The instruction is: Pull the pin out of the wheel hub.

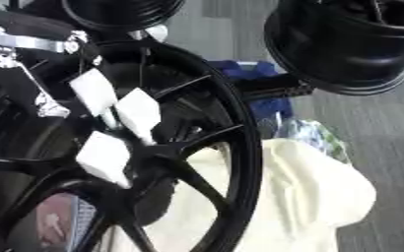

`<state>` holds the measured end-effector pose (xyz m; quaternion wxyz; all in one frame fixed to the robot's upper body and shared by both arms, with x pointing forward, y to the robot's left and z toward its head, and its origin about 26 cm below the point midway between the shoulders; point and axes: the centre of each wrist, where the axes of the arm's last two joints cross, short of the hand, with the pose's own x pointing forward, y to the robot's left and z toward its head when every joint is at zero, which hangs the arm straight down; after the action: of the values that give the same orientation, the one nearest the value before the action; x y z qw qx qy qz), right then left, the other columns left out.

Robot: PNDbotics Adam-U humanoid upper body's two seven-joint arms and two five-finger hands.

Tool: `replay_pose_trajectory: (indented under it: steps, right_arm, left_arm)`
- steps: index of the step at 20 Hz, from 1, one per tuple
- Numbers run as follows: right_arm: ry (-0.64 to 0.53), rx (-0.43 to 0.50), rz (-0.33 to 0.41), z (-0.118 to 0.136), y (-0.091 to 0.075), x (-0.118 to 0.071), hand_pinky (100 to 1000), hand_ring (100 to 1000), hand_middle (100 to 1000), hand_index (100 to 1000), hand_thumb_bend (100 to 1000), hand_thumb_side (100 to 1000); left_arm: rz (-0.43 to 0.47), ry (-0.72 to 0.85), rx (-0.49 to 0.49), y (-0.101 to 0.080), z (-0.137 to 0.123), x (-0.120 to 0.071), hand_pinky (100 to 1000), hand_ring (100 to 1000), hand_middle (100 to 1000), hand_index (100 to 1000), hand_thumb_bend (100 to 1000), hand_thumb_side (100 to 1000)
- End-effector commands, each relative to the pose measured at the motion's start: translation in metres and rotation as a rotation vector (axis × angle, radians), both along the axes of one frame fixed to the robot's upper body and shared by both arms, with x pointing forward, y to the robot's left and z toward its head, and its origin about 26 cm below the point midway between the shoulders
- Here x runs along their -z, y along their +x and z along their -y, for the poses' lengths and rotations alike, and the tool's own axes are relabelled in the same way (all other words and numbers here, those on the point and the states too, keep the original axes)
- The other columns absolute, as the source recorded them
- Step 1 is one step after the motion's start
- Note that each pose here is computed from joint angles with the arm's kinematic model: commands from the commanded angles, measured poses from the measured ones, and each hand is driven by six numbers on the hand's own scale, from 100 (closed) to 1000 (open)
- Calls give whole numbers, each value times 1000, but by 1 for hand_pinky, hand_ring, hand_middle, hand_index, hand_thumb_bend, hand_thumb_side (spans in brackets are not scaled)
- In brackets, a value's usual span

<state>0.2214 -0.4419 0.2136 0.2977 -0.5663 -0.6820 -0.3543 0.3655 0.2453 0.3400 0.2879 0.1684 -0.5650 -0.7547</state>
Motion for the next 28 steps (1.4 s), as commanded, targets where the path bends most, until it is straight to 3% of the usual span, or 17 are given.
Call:
replay_pose_trajectory:
  steps: [1,9,15,18,22,25,28]
  right_arm:
    - [-7,45,16,3,-4,-10,417,603,638,800,411,284]
    - [-21,59,4,4,-5,-11,421,604,637,799,414,281]
    - [-24,71,-3,5,-6,-11,420,603,636,799,416,281]
    - [-25,80,-4,7,-8,-10,420,603,636,799,417,281]
    - [-24,94,-4,9,-10,-10,420,603,635,799,418,281]
    - [-26,102,-1,10,-11,-11,422,603,635,799,419,280]
    - [-28,109,-2,11,-12,-11,422,603,634,799,419,280]
  left_arm:
    - [44,-59,-12,-6,-2,-17,724,539,355,558,218,100]
    - [76,-206,-63,-15,-8,-34,708,516,330,541,245,115]
    - [136,-386,-194,-30,-43,-60,710,510,324,535,187,117]
    - [200,-587,-373,-35,-85,-73,719,510,326,551,100,117]
    - [383,-932,-675,-44,-155,-81,720,510,334,560,100,118]
    - [510,-1083,-874,-49,-198,-72,723,513,343,564,100,115]
    - [601,-1131,-1031,-55,-233,-56,723,514,347,568,100,112]
